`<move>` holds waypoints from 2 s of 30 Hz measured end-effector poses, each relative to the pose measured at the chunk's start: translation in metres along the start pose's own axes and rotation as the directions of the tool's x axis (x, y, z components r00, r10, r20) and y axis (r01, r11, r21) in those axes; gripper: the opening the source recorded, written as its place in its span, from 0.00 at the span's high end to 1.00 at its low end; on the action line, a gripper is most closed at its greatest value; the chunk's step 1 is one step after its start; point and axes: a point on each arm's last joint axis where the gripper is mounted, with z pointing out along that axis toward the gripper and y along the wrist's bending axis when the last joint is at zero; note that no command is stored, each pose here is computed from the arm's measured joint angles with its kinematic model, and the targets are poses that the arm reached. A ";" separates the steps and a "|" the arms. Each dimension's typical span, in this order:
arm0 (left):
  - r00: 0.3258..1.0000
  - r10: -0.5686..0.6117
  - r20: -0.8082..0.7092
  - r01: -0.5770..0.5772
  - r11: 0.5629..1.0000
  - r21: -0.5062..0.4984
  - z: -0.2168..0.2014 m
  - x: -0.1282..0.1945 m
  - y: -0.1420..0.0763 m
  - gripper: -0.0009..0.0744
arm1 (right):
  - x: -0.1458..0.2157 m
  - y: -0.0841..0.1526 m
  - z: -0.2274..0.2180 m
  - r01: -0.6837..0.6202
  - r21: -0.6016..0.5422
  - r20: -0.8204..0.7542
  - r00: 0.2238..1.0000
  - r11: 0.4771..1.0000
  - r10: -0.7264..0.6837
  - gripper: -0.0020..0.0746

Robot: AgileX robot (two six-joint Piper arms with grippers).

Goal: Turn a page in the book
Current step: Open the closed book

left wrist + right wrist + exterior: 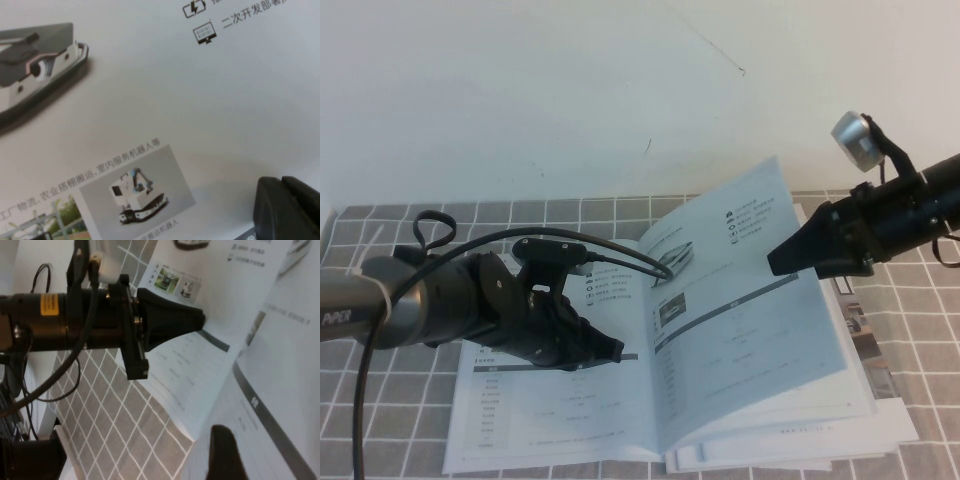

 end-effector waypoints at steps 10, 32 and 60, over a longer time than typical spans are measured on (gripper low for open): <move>1.000 -0.001 0.000 0.001 1.000 0.000 0.000 0.000 0.000 0.99 | -0.001 0.013 0.016 0.014 -0.032 -0.023 1.000 0.999 -0.015 0.46; 1.000 -0.029 0.010 0.029 1.000 0.002 0.000 -0.001 0.000 0.99 | -0.011 0.066 0.048 0.094 -0.232 0.077 0.994 0.968 -0.078 0.46; 0.955 -0.295 0.039 0.295 0.956 0.001 -0.007 -0.007 0.026 0.99 | -0.019 0.079 0.059 0.180 -0.250 0.188 0.973 0.951 -0.135 0.46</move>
